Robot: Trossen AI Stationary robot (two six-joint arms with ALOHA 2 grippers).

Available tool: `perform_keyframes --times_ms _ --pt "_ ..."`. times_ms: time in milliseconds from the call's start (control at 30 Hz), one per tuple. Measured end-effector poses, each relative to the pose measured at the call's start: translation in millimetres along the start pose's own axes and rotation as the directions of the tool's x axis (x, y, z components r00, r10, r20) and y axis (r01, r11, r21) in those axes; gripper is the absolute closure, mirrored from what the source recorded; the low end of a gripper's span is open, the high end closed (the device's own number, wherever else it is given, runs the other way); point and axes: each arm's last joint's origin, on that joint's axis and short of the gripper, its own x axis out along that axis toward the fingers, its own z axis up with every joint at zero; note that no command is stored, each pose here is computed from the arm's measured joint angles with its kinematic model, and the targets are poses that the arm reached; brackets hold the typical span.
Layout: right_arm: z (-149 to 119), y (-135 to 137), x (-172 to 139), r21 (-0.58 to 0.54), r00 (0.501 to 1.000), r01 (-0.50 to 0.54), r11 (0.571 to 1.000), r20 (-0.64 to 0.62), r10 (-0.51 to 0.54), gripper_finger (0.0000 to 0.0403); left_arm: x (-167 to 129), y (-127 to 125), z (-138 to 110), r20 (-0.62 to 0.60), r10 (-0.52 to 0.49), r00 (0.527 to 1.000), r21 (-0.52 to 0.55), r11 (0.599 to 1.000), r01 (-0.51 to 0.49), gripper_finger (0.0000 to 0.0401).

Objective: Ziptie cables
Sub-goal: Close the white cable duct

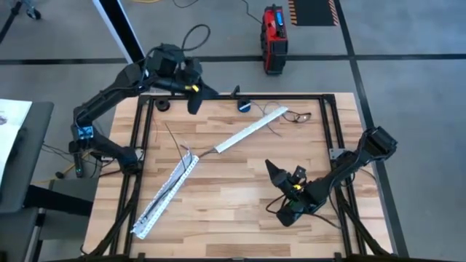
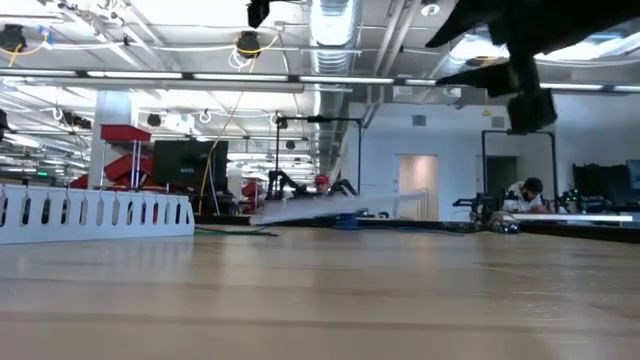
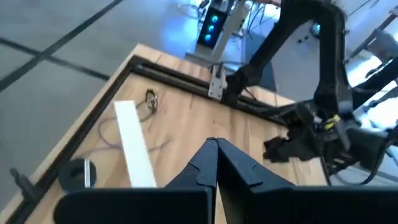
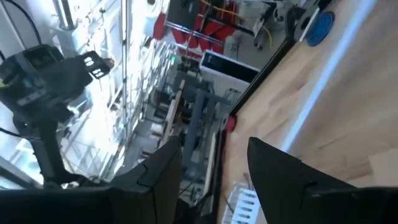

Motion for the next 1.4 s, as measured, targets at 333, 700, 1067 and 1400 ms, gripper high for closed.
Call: perform_keyframes --times_ms 333,700,1067,1400 --pt "16.5 -2.7 10.8 -0.197 0.941 0.216 0.956 -0.22 -0.258 0.0226 73.6 -7.9 -87.9 -0.343 0.051 0.938 -0.023 0.998 -0.062 0.0401" --pt "203.7 142.6 126.1 -0.817 0.853 -0.183 0.546 -0.408 -0.325 0.0226 89.4 -15.9 -144.9 -0.258 0.015 0.966 -0.202 0.977 -0.069 0.0401" --pt "261.7 131.7 279.1 -0.774 0.509 -0.623 0.113 -0.511 -0.693 0.0226 85.1 -12.8 -138.8 -0.16 0.063 0.985 -0.189 0.978 -0.093 0.0401" --pt "234.5 66.5 363.0 -0.476 0.293 -0.865 0.158 -0.736 -0.61 0.0234 82.0 -12.1 -138.3 -0.113 0.322 0.94 -0.329 0.881 -0.341 0.0401"
